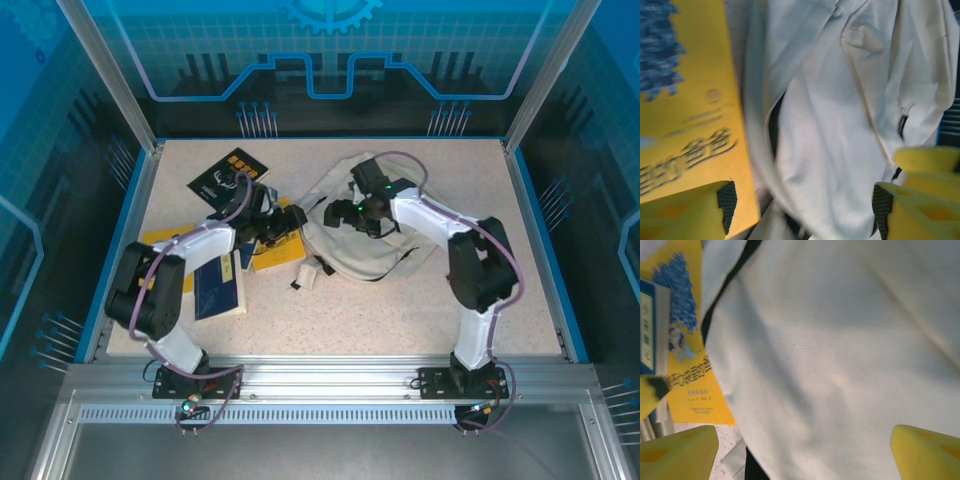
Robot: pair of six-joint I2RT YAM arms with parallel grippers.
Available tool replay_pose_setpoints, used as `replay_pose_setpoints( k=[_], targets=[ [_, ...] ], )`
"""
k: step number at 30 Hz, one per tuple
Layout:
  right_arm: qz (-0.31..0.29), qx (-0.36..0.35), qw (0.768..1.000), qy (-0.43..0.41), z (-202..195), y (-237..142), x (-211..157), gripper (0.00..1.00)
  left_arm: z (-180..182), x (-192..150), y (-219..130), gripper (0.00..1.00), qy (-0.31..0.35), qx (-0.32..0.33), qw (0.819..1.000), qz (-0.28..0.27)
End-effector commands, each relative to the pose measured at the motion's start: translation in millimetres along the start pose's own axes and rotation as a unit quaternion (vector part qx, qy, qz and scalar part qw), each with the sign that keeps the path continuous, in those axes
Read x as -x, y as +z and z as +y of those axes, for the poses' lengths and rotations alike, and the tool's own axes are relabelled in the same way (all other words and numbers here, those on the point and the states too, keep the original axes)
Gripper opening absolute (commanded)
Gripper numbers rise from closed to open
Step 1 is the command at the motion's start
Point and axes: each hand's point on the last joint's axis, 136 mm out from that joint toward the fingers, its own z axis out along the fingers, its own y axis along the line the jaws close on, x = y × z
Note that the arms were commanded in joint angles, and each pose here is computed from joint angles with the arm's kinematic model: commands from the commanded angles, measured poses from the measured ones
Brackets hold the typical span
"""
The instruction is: Pack the student bag
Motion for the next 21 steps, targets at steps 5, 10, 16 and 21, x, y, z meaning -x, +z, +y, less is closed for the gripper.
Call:
replay_pose_setpoints(
  k=[5, 10, 16, 21],
  targets=[
    [-0.010, -0.033, 0.999, 0.022, -33.2, -21.7, -12.4, 0.90, 4.4, 6.4, 39.6, 0.62, -0.038, 0.036, 0.998, 0.023],
    [-0.001, -0.037, 0.999, 0.031, -42.5, -18.4, -20.0, 0.90, 7.2, 3.8, 55.1, 0.60, -0.039, 0.040, 0.997, 0.048],
    [0.000, -0.039, 0.999, 0.034, -47.0, -15.9, -21.0, 0.90, 20.1, 12.5, 42.8, 0.61, -0.019, 0.097, 0.995, 0.021],
    [0.012, -0.046, 0.998, 0.044, -53.8, -6.6, -24.7, 0.90, 11.1, 18.2, 26.3, 0.61, 0.012, 0.096, 0.995, 0.004]
  ],
)
